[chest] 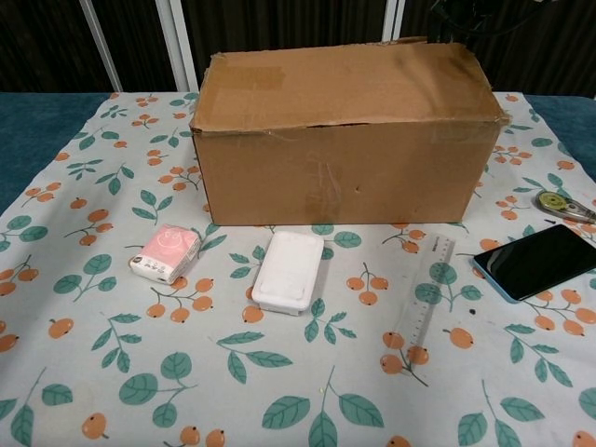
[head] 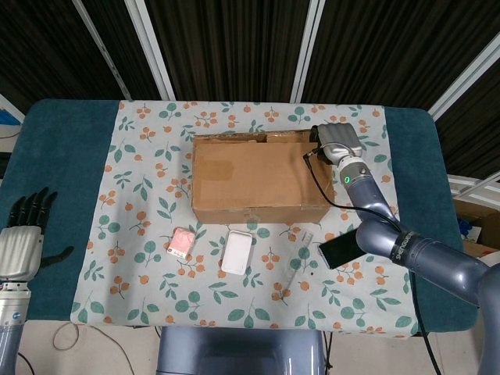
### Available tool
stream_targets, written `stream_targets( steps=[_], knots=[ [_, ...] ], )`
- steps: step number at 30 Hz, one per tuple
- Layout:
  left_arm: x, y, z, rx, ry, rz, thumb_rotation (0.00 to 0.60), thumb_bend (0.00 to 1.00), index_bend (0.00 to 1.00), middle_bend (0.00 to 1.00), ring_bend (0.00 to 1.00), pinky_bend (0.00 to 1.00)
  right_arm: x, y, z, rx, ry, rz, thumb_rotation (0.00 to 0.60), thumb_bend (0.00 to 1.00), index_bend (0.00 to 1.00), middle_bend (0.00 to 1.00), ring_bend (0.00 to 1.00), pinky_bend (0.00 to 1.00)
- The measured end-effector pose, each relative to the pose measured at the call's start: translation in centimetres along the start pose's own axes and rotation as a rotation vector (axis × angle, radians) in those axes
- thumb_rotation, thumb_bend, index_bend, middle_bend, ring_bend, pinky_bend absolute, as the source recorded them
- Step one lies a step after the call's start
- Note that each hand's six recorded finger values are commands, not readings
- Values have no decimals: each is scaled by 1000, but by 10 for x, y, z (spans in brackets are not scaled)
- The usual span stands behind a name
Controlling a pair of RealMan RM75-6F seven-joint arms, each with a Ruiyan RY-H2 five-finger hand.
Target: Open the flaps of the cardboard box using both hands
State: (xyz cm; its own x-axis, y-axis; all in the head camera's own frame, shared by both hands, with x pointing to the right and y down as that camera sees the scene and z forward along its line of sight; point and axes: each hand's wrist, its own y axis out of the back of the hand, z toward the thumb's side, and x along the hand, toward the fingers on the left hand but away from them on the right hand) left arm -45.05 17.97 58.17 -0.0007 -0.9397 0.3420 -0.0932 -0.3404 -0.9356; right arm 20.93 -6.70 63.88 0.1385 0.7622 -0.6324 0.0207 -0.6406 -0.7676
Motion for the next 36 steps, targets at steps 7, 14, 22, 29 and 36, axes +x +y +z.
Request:
stream_targets(
  steps=[7,14,22,29,36],
  knots=[
    [0,0,0,-2,0,-4,600,29,0,0,0,0,2,4,5,-5,12,-23,600,1000,412,425,459,422],
    [1,0,0,-3,0,-1,600,29,0,0,0,0,7,15,13,-7,35,-51,600,1000,404,425,463,445],
    [0,-1,0,-8,1,-5,600,28,0,0,0,0,18,33,25,-19,67,-74,600,1000,401,424,463,445],
    [1,-2,1,-15,0,-12,600,29,0,0,0,0,37,47,38,-46,89,-34,600,1000,402,421,463,455],
    [0,-2,2,-16,-2,-11,600,29,0,0,0,0,52,48,43,-44,81,40,600,1000,401,422,463,467]
  ],
)
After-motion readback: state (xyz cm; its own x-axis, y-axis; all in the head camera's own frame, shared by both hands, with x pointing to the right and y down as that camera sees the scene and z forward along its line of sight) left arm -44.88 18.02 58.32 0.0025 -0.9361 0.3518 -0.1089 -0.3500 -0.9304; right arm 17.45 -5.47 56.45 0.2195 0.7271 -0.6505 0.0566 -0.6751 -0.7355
